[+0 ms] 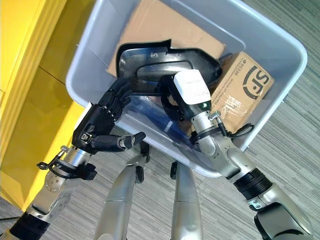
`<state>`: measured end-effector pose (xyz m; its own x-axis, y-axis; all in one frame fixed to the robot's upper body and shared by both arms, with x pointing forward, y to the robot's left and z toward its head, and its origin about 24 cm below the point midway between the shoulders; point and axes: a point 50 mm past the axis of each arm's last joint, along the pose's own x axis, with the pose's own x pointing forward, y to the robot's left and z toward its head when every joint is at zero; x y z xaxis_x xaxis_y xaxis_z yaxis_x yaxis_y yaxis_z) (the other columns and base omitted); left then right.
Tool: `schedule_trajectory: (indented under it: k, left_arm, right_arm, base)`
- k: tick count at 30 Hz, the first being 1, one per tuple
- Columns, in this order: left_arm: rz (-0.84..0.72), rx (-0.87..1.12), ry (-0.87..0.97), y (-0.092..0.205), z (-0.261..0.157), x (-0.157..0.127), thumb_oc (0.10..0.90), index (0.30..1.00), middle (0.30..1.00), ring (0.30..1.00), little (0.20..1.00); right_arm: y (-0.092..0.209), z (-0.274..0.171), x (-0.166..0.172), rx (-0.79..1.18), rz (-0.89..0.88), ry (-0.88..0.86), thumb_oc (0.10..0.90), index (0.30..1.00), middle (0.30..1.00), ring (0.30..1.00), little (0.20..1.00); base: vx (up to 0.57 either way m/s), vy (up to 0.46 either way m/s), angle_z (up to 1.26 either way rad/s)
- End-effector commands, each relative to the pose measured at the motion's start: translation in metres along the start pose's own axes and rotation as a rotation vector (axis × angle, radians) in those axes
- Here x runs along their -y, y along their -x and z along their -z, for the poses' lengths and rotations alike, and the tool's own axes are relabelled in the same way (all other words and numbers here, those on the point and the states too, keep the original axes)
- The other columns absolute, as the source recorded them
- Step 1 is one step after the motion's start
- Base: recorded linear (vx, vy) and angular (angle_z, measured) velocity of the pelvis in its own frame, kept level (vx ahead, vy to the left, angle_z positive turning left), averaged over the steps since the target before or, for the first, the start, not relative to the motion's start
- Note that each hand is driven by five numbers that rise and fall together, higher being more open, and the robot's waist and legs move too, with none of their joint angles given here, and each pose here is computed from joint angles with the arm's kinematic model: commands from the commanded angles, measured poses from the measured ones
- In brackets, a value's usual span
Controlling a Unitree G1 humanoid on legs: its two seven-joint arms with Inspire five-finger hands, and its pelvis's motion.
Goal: Move parts from the plastic box to the shelf.
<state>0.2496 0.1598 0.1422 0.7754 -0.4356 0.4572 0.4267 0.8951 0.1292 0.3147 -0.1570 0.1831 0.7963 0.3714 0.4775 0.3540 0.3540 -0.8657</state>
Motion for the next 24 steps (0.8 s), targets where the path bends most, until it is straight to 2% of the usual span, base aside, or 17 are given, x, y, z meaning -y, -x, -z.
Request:
schedule_trajectory:
  k: [1,4,17,24]
  left_arm:
    - [0.075,0.212,-0.043,-0.003,-0.038,0.01,0.9,1.0,1.0,1.0,1.0]
    - [0.083,0.213,-0.053,-0.003,-0.039,0.01,0.9,1.0,1.0,1.0,1.0]
    - [0.107,0.19,-0.116,0.005,-0.047,-0.005,0.9,1.0,1.0,1.0,1.0]
    - [0.105,0.198,-0.078,0.004,-0.048,-0.009,0.9,1.0,1.0,1.0,1.0]
  right_arm:
    - [-0.012,-0.015,0.045,0.106,0.166,-0.02,0.4,0.3,0.3,0.3,0.3]
    - [-0.011,-0.012,0.044,0.091,0.16,-0.003,0.4,0.3,0.3,0.3,0.3]
    - [0.006,0.042,0.057,-0.189,0.047,0.028,0.4,0.3,0.3,0.3,0.3]
    - [0.01,0.041,0.072,-0.169,0.003,0.064,0.4,0.3,0.3,0.3,0.3]
  base:
    - [-0.02,-0.032,-0.05]
    - [-0.01,-0.044,-0.05]
    - [0.01,-0.012,-0.01]
    - [0.07,0.002,-0.03]
